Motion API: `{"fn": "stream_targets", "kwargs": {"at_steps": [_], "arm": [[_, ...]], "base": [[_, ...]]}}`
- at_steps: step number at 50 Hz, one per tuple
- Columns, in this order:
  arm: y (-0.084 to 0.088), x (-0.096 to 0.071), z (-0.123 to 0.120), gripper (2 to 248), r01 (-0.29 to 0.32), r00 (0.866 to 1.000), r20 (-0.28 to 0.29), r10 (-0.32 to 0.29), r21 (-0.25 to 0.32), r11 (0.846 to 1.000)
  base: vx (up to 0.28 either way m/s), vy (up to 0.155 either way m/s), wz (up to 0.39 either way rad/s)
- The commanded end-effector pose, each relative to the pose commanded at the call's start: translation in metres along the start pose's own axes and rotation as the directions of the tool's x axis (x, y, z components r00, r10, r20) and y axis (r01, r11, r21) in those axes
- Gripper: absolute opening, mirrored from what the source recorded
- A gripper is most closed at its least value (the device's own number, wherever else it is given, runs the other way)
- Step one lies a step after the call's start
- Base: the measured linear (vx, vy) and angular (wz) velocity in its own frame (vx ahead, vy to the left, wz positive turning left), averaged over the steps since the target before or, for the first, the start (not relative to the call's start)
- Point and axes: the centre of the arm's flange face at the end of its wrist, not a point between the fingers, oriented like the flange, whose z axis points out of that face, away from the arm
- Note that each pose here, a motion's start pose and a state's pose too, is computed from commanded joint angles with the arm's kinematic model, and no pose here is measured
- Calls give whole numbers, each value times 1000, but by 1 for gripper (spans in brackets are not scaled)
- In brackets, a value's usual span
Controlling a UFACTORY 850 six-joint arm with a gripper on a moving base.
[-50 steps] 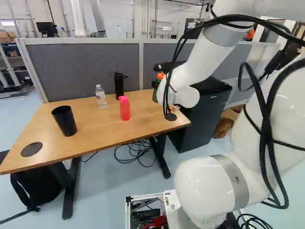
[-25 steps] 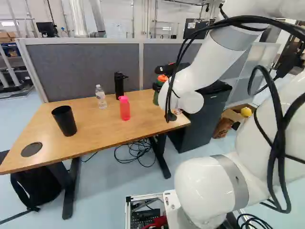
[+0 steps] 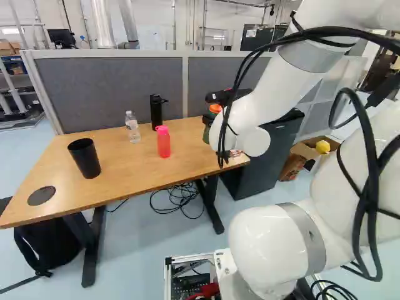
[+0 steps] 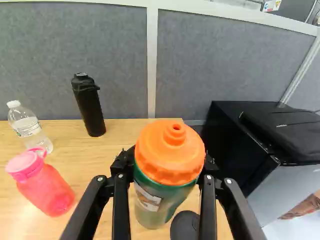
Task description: Pick up the green bottle from the table
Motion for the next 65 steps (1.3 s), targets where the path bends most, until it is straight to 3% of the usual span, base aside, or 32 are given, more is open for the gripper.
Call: {"fn": "stream_targets", "kwargs": {"at_steps": [33, 65], "arm": [[4, -50, -40, 123, -45, 996, 75, 50, -62, 997], [5, -61, -50, 123, -54, 994, 92, 61, -77, 996]], "base": [[0, 0, 0], [0, 0, 0]]}}
